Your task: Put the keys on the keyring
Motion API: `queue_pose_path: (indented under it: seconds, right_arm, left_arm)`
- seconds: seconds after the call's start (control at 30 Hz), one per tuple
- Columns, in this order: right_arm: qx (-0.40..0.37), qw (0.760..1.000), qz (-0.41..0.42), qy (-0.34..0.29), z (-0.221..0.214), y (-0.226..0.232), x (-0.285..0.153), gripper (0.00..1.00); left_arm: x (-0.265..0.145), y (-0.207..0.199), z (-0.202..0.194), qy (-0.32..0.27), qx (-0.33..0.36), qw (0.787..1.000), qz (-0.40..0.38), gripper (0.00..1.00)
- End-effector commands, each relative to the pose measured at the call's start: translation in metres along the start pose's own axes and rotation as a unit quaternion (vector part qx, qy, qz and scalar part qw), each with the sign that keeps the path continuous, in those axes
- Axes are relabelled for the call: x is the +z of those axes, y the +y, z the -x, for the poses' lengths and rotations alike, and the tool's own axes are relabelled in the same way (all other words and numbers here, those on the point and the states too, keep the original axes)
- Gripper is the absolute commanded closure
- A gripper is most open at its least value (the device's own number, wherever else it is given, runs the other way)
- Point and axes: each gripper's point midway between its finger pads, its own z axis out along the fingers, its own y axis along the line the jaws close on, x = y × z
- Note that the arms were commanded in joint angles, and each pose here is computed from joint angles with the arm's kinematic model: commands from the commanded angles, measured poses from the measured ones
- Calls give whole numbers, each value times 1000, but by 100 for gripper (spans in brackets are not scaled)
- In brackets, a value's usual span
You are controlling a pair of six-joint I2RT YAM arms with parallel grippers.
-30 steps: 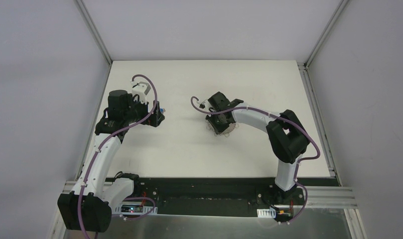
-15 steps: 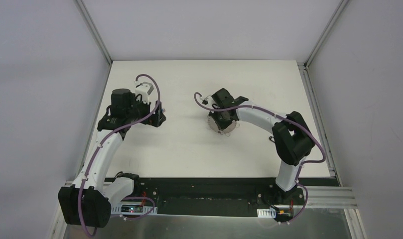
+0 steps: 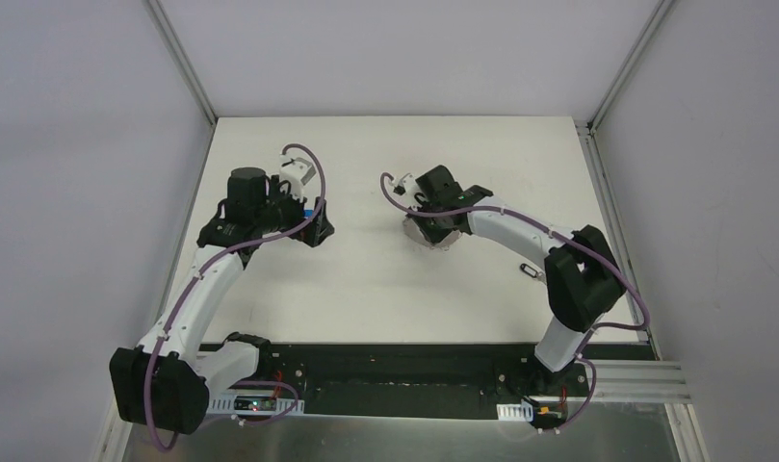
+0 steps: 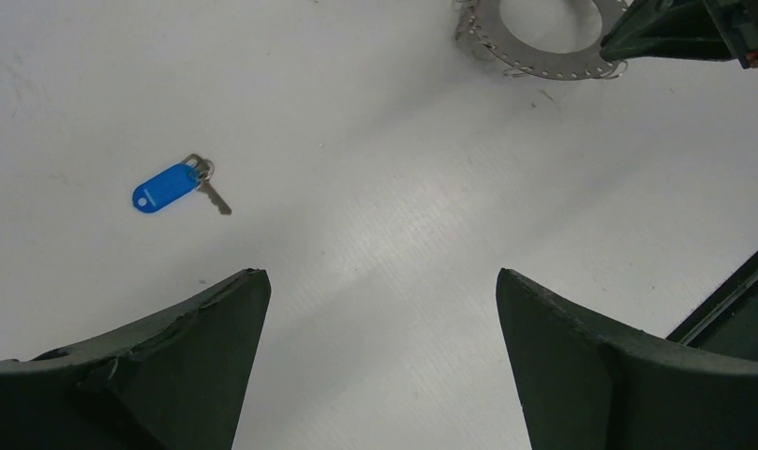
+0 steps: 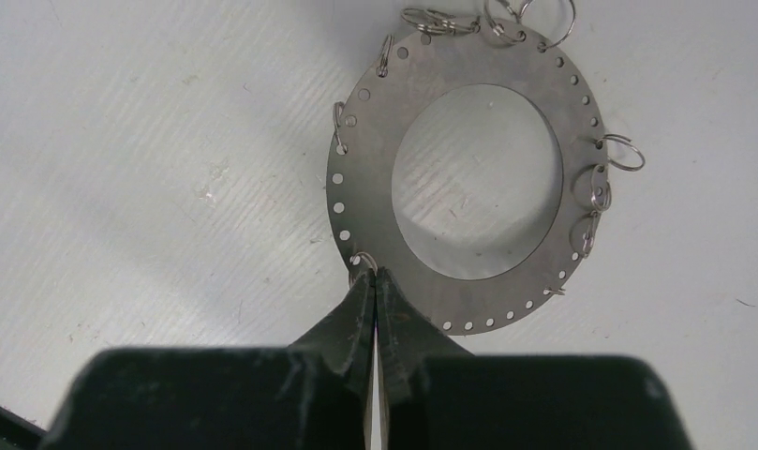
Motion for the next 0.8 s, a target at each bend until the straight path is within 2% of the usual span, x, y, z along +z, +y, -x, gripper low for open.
queue_pose_path:
  seconds: [0.0, 0.2, 0.47, 0.77]
  right_arm:
    - [-35, 996, -19, -75, 32, -9, -31, 100]
    - [-77, 987, -1, -144, 57, -2, -70, 100]
    - [-99, 974, 51, -199, 66, 14, -98, 100]
    - [-95, 965, 113, -217, 59, 30, -110, 100]
  left_arm:
    - [9, -30, 32, -41, 66, 994, -72, 7]
    - [28, -66, 58, -50, 94, 983, -147, 10]
    - [61, -110, 104, -106, 92, 958, -249, 11]
    - [89, -163, 104, -99, 76, 923, -365, 14]
